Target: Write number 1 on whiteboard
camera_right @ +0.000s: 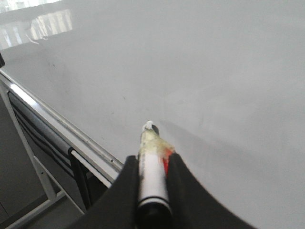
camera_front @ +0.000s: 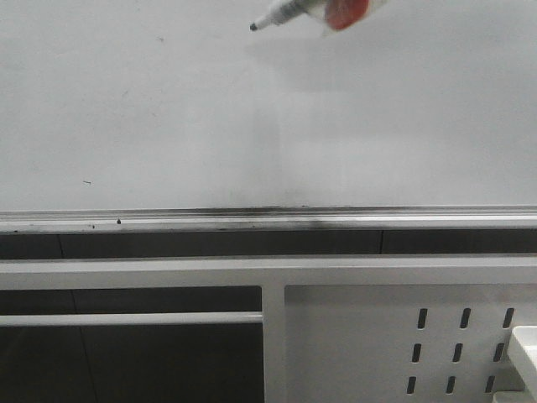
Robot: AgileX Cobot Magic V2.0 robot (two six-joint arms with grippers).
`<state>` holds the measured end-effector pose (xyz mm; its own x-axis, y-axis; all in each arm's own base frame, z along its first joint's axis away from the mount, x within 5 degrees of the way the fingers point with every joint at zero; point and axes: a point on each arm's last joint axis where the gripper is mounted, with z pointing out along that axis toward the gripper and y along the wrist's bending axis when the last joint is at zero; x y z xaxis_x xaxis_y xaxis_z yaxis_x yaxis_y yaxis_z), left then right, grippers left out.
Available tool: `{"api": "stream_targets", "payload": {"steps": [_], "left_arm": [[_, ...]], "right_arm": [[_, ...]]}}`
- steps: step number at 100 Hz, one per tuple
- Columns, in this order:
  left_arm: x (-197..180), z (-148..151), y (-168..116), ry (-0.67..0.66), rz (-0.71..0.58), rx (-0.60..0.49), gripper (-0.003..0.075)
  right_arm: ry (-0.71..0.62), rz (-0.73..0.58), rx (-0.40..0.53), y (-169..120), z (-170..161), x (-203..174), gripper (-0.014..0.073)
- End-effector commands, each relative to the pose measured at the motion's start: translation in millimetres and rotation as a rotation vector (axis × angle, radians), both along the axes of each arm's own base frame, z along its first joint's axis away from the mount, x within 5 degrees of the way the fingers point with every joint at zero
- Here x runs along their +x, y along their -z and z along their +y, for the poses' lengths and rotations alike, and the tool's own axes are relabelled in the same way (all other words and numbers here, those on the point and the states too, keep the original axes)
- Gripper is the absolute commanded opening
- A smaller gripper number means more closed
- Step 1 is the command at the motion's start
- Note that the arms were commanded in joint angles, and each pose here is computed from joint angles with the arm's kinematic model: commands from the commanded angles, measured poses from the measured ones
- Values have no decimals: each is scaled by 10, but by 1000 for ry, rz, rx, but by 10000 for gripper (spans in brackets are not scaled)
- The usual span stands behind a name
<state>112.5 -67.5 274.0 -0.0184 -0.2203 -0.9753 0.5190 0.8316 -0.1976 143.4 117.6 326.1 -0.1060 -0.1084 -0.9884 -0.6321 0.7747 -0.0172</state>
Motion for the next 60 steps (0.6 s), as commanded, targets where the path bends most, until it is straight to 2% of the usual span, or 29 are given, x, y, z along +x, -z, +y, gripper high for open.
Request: {"api": "stream_targets", "payload": {"steps": [1, 40, 60], "left_arm": [[29, -6, -137, -8, -68, -53, -20], [47, -15, -144, -10, -81, -63, -20], [44, -12, -164, -10, -100, -74, -20]], "right_arm": [[27, -102, 40, -205, -20, 35, -69], [73, -101, -9, -108, 10, 216, -69], [64, 16, -99, 163, 136, 394, -69]]}}
